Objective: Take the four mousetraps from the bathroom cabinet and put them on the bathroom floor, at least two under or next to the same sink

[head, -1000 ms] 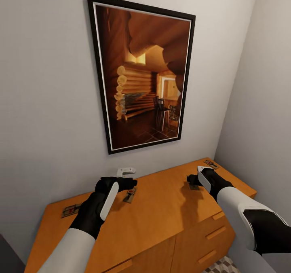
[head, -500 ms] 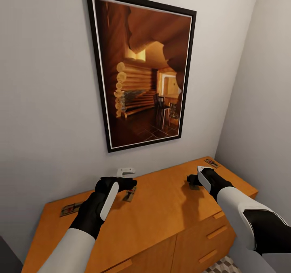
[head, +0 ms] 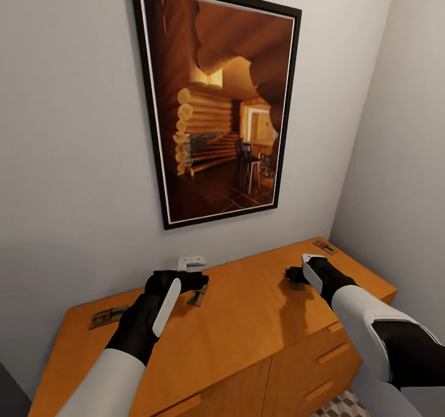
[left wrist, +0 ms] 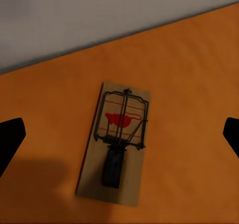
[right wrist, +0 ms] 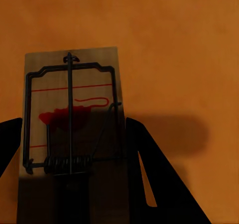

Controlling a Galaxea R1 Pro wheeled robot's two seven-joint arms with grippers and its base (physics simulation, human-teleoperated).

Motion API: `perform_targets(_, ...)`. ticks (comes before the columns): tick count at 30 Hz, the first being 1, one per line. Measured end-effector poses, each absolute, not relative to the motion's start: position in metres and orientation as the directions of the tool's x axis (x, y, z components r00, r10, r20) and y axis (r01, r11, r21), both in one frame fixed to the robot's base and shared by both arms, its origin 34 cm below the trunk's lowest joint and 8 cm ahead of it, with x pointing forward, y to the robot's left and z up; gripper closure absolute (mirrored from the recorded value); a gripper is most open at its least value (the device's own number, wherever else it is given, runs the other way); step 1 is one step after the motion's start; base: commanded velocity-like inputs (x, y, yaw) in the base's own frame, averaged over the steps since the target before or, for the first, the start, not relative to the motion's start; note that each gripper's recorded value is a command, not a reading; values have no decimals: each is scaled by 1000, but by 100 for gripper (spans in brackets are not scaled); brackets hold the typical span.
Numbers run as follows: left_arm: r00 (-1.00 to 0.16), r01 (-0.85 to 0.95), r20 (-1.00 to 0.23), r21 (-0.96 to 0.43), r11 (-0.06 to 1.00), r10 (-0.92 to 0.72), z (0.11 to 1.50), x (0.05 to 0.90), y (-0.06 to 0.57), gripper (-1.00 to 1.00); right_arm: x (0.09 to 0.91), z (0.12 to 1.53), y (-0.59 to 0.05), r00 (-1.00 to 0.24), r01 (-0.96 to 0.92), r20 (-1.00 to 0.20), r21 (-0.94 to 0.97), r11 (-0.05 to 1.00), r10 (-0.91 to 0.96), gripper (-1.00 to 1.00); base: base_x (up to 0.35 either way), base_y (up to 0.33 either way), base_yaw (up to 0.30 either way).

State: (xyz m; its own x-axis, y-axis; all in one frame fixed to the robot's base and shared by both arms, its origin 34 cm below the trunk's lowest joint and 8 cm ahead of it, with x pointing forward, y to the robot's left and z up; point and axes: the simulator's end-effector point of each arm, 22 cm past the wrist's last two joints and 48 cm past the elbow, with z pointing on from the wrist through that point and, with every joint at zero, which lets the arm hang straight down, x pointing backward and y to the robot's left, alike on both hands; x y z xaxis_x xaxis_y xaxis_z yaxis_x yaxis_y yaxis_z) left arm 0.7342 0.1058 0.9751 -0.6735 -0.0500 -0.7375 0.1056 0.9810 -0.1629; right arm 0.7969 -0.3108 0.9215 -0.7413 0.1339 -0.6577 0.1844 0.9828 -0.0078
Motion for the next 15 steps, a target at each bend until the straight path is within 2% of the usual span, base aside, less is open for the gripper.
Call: perform_targets(15, -674, 108, -737, -165, 980, -50, 958, 736, 104, -100, 800, 905, -311, -741, 184, -658, -8, 983, 134, 100, 0, 0, 0)
